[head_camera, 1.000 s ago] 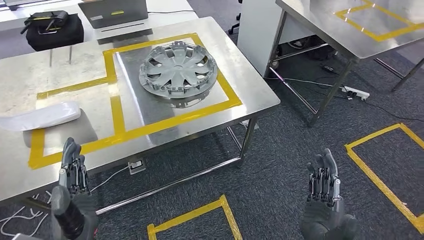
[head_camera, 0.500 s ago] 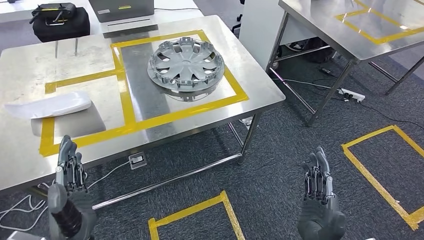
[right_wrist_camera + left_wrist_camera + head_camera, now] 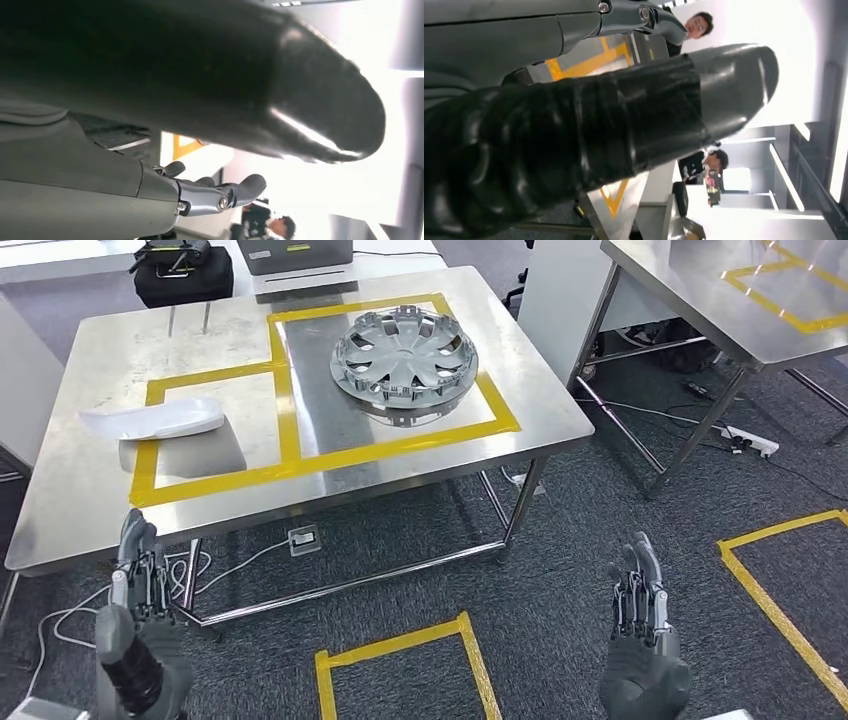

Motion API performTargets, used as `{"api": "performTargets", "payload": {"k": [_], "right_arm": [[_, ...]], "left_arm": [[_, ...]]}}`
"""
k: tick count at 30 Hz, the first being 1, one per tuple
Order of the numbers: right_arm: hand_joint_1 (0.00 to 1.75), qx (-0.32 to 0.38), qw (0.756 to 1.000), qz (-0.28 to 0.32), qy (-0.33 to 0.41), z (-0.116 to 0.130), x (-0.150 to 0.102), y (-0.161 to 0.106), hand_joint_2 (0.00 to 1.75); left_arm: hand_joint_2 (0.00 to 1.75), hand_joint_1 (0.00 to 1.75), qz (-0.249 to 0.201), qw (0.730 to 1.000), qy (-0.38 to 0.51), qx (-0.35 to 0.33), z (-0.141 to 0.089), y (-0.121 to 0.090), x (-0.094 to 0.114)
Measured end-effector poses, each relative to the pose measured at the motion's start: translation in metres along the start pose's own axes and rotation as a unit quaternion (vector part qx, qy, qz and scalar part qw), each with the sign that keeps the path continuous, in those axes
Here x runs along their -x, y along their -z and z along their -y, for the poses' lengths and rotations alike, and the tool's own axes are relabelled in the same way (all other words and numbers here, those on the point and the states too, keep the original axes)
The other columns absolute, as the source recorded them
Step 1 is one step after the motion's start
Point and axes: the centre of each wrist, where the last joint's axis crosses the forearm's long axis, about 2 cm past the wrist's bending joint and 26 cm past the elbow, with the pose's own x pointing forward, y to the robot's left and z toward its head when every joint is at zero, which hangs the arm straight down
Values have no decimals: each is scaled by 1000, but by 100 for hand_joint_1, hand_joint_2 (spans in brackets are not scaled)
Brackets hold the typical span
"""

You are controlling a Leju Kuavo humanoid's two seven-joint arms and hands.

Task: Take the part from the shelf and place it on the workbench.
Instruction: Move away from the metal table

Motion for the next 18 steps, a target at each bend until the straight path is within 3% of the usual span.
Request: {"api": "performTargets", "payload": {"k": [18], "right_arm": [[0,-3,1000,-7,-14,-1,-5,6,0]], "left_arm": [[0,0,3,1000,-22,-1,-5,14,-2]]}}
